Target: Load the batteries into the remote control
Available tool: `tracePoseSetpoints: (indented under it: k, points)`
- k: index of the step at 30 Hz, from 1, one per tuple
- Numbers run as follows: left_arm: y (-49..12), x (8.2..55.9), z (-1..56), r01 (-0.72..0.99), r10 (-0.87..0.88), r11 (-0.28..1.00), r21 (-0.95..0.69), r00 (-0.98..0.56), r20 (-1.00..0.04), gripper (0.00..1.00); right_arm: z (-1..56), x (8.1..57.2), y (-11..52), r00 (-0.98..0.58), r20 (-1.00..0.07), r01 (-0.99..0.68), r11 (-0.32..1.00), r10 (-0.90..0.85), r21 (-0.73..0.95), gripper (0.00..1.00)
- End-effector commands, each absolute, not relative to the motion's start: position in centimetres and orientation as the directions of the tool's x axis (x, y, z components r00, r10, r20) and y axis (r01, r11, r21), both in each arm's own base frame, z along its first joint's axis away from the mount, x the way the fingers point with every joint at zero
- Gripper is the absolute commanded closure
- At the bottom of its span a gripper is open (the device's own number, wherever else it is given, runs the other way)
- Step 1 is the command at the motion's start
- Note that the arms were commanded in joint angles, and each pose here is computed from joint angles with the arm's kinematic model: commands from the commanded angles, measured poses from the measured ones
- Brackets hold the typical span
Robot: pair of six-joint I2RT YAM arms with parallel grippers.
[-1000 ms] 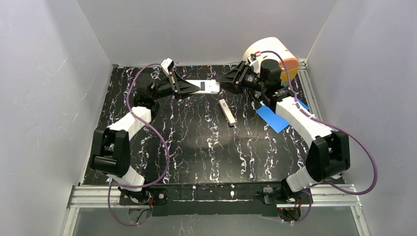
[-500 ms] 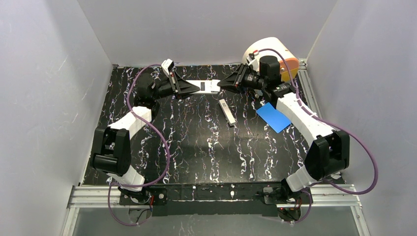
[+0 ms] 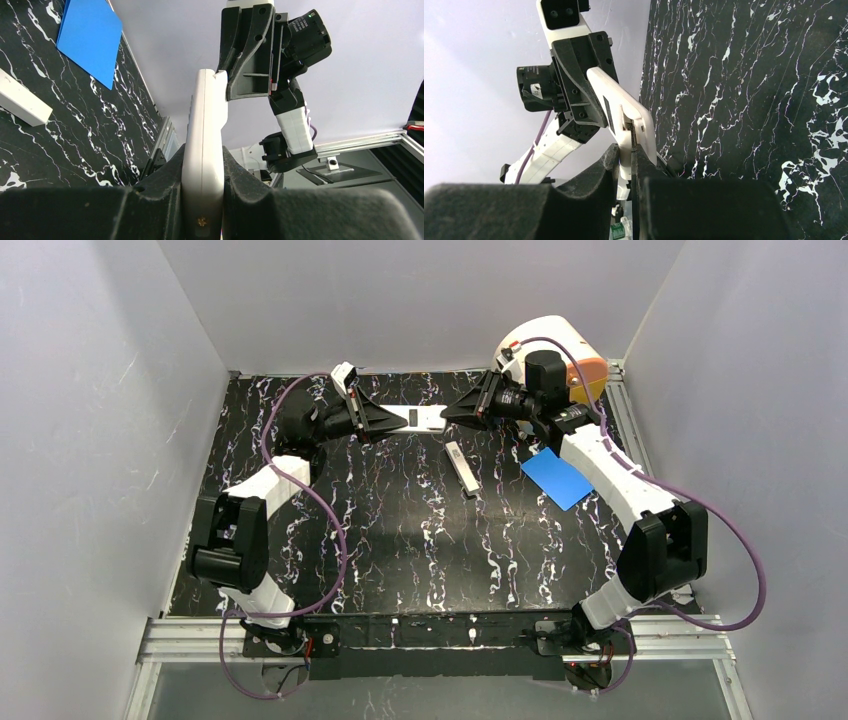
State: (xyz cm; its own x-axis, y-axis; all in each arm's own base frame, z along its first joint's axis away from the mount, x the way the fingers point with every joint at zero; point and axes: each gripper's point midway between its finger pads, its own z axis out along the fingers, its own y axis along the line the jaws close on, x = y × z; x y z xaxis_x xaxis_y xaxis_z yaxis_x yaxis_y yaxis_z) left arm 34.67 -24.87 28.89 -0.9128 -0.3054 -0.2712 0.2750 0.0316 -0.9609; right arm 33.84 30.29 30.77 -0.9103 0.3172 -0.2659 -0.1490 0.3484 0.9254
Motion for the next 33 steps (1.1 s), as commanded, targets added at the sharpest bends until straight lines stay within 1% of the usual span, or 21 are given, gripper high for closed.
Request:
tracePoseSetpoints:
  k: [1, 4, 9, 19, 33]
  points:
    - [-25.0, 34.3, 31.5, 0.379, -0.294, 0.002, -0.925, -0.884, -0.363, 1.0, 31.0, 33.5, 30.5, -0.914, -0.29, -0.191, 0.329, 0.284, 0.925, 0.92]
    - [-25.0, 34.2, 31.3, 0.378, -0.29, 0.002, -0.926, -0.886, -0.363, 1.0, 31.3, 33.6, 30.6, -0.913, -0.294, -0.198, 0.322, 0.284, 0.926, 0.99]
    - [-25.0, 33.8, 31.5, 0.381, -0.273, -0.006, -0.924, -0.89, -0.365, 1.0, 31.4, 33.7, 30.5, -0.912, -0.301, -0.208, 0.318, 0.278, 0.925, 0.99]
    - [-25.1, 32.7, 32.4, 0.377, -0.198, -0.034, -0.926, -0.91, -0.363, 1.0, 31.3, 33.3, 30.4, -0.923, -0.324, -0.25, 0.316, 0.209, 0.915, 0.99]
    - [-25.3, 33.4, 32.8, 0.386, -0.241, -0.047, -0.921, -0.9, -0.364, 1.0, 30.2, 32.9, 30.4, -0.937, -0.297, -0.225, 0.329, 0.186, 0.917, 0.99]
